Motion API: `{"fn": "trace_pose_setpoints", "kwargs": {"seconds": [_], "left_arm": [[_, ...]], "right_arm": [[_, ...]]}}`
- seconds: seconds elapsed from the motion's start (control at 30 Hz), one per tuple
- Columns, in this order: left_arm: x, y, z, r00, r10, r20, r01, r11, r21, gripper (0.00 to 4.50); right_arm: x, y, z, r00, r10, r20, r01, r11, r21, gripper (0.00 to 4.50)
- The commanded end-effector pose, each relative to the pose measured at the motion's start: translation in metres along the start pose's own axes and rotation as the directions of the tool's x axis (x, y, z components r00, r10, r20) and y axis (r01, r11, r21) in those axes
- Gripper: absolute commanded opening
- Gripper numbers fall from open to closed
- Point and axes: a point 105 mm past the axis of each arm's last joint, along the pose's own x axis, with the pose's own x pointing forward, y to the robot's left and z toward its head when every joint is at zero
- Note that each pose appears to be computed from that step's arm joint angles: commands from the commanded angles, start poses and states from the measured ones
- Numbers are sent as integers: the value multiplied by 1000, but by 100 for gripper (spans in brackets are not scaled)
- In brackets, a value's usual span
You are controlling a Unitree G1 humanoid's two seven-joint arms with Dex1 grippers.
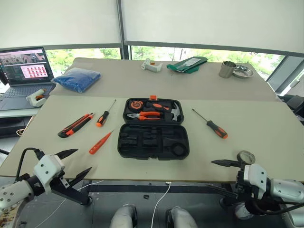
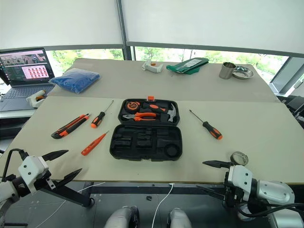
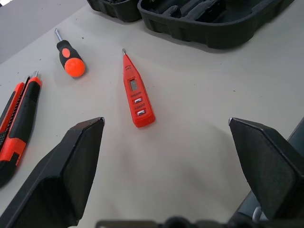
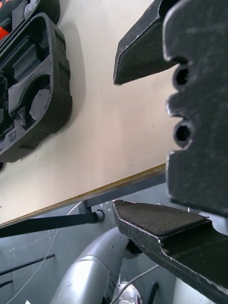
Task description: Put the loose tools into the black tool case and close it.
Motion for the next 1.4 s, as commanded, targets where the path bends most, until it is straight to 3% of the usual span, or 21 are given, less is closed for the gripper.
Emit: {"fn": "trace_pose_setpoints", "kwargs": {"seconds": [0.03, 0.17, 0.3, 0.4, 0.57, 0.67, 0.87, 1.03, 1.33, 1.37, 1.4], "left_arm": [[-1, 16, 9, 995, 82, 49, -78, 993, -89, 450], [-14, 50, 5, 946, 319, 54, -279, 890, -361, 450], [-38, 70, -28, 834, 512, -206, -546, 708, -449, 450], [-46, 67, -38, 807, 524, -272, -586, 651, -483, 450], [-24, 68, -27, 864, 450, -227, -496, 679, -541, 450], [17, 76, 11, 909, 391, -142, -392, 690, -609, 450], [87, 87, 42, 918, 325, -226, -395, 721, -570, 450], [131, 102, 46, 901, 334, -276, -433, 723, -539, 450], [170, 103, 28, 892, 287, -350, -440, 733, -519, 450], [174, 102, 28, 896, 277, -348, -430, 737, -521, 398], [176, 100, 27, 900, 266, -346, -421, 740, -525, 377]], "right_arm": [[3, -1, 25, 995, 3, 95, 2, 999, -49, 448], [15, -9, 74, 944, -53, 327, 53, 999, 10, 448], [13, -33, 103, 870, -186, 457, 166, 983, 84, 448], [12, -43, 114, 838, -237, 492, 216, 971, 100, 448], [18, -42, 117, 833, -229, 504, 204, 973, 105, 448], [21, -44, 120, 831, -223, 510, 186, 975, 123, 448], [31, -46, 129, 822, -211, 529, 174, 977, 119, 448], [39, -46, 133, 821, -197, 536, 164, 980, 109, 448], [39, -44, 131, 825, -182, 536, 152, 983, 99, 448], [39, -43, 130, 826, -180, 535, 150, 984, 98, 450], [39, -43, 130, 826, -179, 534, 149, 984, 98, 450]]}}
